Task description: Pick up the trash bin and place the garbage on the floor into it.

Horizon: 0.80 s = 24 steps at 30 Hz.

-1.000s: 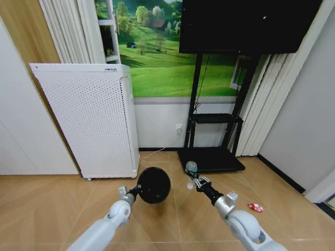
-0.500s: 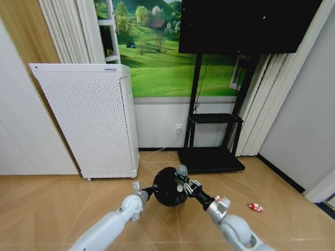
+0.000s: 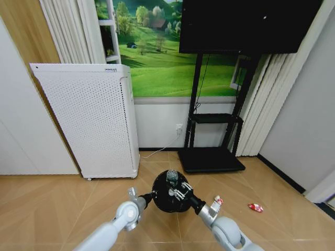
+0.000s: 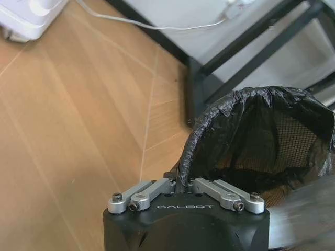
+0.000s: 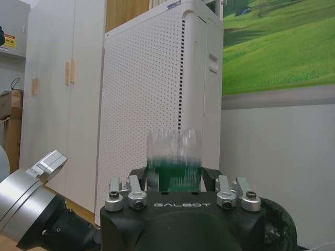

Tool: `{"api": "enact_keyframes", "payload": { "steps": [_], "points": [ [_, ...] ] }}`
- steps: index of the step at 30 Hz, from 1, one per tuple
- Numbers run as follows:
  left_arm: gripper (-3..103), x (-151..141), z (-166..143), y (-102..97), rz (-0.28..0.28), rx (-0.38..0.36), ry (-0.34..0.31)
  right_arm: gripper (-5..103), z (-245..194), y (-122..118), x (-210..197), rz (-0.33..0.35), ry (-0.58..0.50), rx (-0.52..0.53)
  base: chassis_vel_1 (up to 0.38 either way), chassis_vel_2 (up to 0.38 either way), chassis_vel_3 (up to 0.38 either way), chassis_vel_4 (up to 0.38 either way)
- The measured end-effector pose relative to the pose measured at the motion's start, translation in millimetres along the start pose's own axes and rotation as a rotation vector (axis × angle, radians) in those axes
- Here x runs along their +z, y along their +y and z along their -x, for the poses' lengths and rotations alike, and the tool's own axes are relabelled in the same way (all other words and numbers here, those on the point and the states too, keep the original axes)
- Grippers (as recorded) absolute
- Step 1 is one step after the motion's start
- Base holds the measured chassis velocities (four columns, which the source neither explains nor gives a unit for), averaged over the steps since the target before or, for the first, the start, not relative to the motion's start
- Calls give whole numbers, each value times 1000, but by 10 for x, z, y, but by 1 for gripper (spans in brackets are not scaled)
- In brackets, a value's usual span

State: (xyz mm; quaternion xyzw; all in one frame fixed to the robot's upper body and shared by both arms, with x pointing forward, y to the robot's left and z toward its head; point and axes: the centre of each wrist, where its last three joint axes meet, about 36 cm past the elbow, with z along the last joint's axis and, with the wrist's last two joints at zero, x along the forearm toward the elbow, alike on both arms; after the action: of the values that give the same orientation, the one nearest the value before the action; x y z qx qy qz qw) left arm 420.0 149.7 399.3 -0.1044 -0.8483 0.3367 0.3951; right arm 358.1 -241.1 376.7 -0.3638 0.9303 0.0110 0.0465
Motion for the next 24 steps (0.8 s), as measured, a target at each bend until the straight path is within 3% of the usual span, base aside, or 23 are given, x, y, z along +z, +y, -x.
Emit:
{"api": "enact_keyframes", "payload": {
  "steps": [1, 4, 9, 11, 19, 22, 24],
  "points": [
    [2, 0, 0, 0, 0, 0, 0, 57, 0, 0, 0, 0, 0, 0, 0, 0, 0, 0],
    [2, -26, -57, -31, -20, -23, -3, 74, 7, 4, -21, -15, -8, -8, 0, 0, 0, 0],
    [2, -59, -103, 12, -32, -47, -18, 90, 14, 16, -29, -18, -16, -12, 0, 0, 0, 0],
    [2, -80, -177, 50, -56, -100, -27, 98, 26, 31, -51, -12, -35, -10, 0, 0, 0, 0],
    [2, -149, -409, 174, -101, -162, -65, 100, 49, -54, -106, -48, -65, 12, 0, 0, 0, 0],
    [2, -192, -513, 271, -124, -189, -91, 100, 57, -146, -90, -95, -60, 45, 0, 0, 0, 0],
    [2, -220, -632, 384, -143, -224, -123, 100, 63, -263, -11, -172, -28, 114, 0, 0, 0, 0]
  ]
}}
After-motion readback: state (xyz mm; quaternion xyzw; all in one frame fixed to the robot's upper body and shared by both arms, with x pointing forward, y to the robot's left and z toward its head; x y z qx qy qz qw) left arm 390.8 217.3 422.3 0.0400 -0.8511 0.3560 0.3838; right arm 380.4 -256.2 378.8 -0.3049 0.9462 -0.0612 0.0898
